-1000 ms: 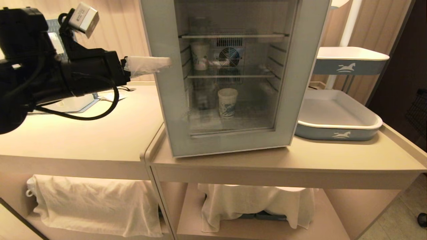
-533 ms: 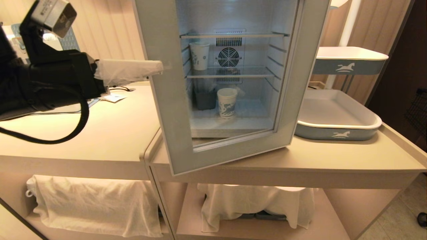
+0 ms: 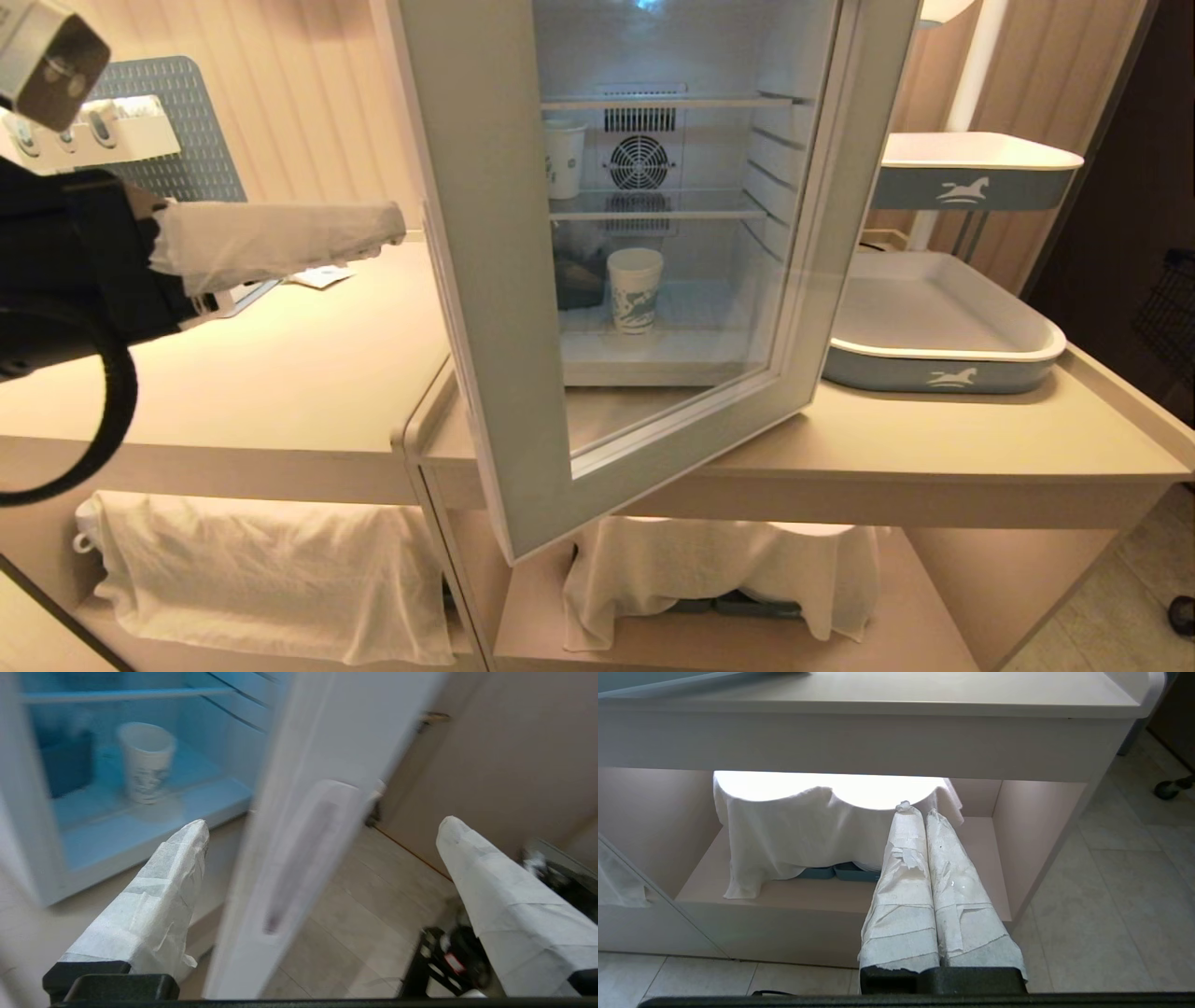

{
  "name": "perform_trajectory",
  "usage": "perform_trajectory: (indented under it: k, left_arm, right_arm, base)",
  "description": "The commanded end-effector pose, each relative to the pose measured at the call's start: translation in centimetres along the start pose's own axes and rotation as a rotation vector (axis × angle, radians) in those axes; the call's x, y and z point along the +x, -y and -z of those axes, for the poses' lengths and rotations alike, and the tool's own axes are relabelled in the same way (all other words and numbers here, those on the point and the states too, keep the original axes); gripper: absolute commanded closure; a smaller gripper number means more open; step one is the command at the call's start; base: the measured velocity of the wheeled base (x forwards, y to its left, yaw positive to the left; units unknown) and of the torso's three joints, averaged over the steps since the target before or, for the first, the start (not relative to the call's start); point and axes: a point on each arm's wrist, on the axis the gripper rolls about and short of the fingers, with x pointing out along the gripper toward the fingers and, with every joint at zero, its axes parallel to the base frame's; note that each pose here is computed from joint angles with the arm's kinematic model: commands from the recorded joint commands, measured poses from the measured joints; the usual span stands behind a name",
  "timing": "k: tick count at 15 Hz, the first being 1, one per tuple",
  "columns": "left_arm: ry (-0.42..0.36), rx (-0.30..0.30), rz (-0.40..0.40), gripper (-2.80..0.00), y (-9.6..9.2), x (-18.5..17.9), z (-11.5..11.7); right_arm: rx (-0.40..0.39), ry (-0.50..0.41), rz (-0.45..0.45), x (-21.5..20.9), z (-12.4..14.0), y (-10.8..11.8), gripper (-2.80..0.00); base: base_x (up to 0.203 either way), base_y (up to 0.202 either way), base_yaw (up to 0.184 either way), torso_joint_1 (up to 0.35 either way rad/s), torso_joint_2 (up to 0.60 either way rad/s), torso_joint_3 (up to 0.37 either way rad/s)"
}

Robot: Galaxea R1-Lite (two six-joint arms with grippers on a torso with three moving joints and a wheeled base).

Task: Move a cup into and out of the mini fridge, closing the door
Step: Open the freezer door

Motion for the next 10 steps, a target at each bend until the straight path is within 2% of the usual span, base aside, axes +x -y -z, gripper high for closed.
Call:
perform_trajectory:
  k: [1, 3, 7, 10]
  left_arm:
    - [0.019, -0.004, -0.081, 0.00, -0.8, 0.1, 0.1]
    - [0.013, 0.010, -0.146, 0.00, -2.0, 0.8, 0.1]
    - [-0.001, 0.081, -0.303, 0.00, -4.2, 2.2, 0.6]
    - [-0.035, 0.173, -0.375, 0.00, -6.1, 3.7, 0.8]
  right_arm:
    - [-0.001, -0.001, 0.000, 0.0, 0.0, 0.0, 0.00]
    - [-0.001, -0.001, 0.000, 0.0, 0.0, 0.0, 0.00]
    - [-0.001, -0.001, -0.002, 0.0, 0.0, 0.0, 0.00]
    - [-0.001, -0.001, 0.000, 0.0, 0.0, 0.0, 0.00]
  base:
    - [0.000, 0.000, 0.000, 0.000, 0.00, 0.000]
    - [0.000, 0.000, 0.000, 0.000, 0.00, 0.000]
    - [0.000, 0.000, 0.000, 0.000, 0.00, 0.000]
    - [0.000, 0.000, 0.000, 0.000, 0.00, 0.000]
